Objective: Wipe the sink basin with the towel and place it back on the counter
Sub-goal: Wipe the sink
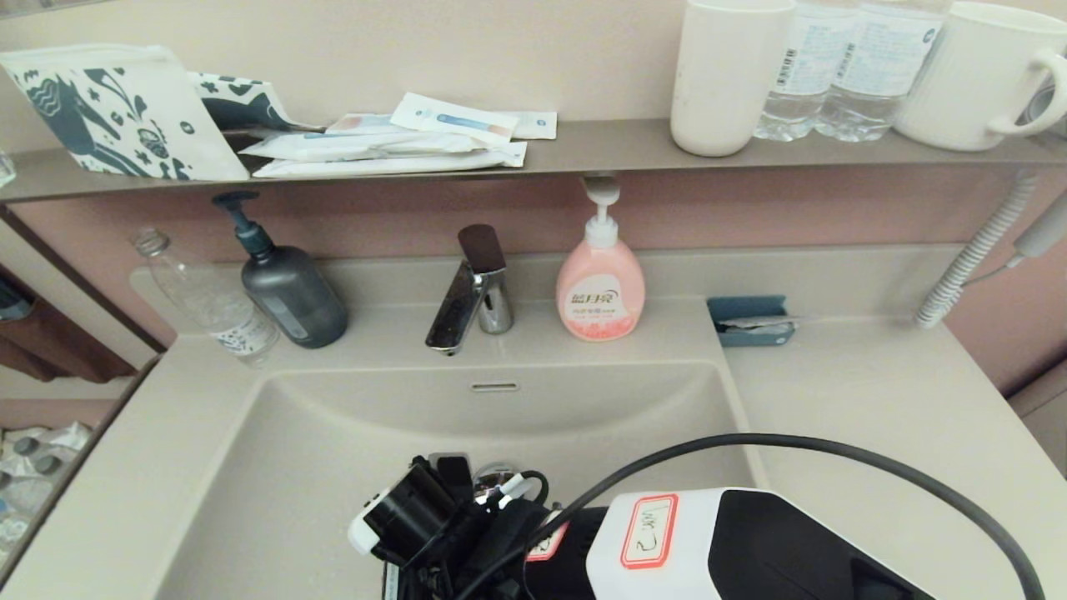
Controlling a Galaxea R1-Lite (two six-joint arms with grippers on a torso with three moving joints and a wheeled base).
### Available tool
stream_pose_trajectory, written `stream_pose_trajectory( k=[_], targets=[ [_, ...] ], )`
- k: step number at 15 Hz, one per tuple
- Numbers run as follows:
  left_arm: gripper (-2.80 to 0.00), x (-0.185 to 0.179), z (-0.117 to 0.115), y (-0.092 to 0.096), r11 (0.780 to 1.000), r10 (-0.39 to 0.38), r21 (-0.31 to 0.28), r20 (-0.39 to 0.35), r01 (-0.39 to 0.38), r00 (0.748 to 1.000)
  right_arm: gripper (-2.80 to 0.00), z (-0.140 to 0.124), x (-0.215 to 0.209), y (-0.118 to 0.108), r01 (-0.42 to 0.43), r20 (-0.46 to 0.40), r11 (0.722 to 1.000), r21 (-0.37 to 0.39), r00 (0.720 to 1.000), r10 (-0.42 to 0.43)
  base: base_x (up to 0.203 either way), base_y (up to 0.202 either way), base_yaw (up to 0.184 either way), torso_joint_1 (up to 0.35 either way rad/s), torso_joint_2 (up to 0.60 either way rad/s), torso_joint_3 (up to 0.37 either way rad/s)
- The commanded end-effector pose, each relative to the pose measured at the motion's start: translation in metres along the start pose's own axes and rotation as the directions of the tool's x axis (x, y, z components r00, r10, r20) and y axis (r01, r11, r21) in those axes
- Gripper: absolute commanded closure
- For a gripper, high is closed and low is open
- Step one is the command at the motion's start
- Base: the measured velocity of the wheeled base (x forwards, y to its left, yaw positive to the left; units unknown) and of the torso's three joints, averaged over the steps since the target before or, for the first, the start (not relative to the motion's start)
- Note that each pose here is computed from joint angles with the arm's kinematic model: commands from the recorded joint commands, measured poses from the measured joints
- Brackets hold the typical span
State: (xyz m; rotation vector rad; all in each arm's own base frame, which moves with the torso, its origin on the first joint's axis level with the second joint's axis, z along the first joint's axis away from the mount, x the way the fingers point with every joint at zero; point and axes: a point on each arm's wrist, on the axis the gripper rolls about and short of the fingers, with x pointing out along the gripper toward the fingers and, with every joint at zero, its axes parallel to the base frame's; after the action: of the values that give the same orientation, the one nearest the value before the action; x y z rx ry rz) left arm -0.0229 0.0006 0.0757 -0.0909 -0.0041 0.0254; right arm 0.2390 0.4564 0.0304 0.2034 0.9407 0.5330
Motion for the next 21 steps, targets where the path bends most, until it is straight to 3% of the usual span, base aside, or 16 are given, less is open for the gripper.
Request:
stream_pose_trajectory(
  k=[1, 10, 14, 17, 21],
  targets=[
    [0.00, 0.000, 0.000, 0.000, 1.000, 0.001, 0.000, 0.000, -0.001, 1.000, 0.00, -0.003, 0.006, -0.001, -0.005, 0.009, 1.000, -0.012, 1.000, 0.005, 0.000, 0.000, 0.000, 0.000, 0.00, 0.000],
    [0.00, 0.000, 0.000, 0.000, 1.000, 0.001, -0.001, -0.001, -0.001, 1.000, 0.00, 0.031, 0.005, -0.013, -0.031, 0.140, 0.996, -0.085, 0.989, 0.043, 0.000, 0.000, 0.000, 0.000, 0.00, 0.000],
    [0.00, 0.000, 0.000, 0.000, 1.000, 0.002, -0.001, -0.001, -0.002, 1.000, 0.00, 0.039, 0.006, -0.011, -0.029, 0.216, 0.983, -0.180, 0.974, 0.069, 0.000, 0.000, 0.000, 0.000, 0.00, 0.000],
    [0.00, 0.000, 0.000, 0.000, 1.000, 0.001, -0.001, -0.001, -0.001, 1.000, 0.00, 0.038, 0.008, -0.012, -0.019, 0.219, 0.977, -0.213, 0.973, 0.067, 0.000, 0.000, 0.000, 0.000, 0.00, 0.000],
    [0.00, 0.000, 0.000, 0.000, 1.000, 0.001, -0.001, -0.001, -0.001, 1.000, 0.00, 0.042, 0.018, -0.028, 0.077, 0.254, 0.968, -0.240, 0.967, -0.014, 0.000, 0.000, 0.000, 0.000, 0.00, 0.000]
  ],
)
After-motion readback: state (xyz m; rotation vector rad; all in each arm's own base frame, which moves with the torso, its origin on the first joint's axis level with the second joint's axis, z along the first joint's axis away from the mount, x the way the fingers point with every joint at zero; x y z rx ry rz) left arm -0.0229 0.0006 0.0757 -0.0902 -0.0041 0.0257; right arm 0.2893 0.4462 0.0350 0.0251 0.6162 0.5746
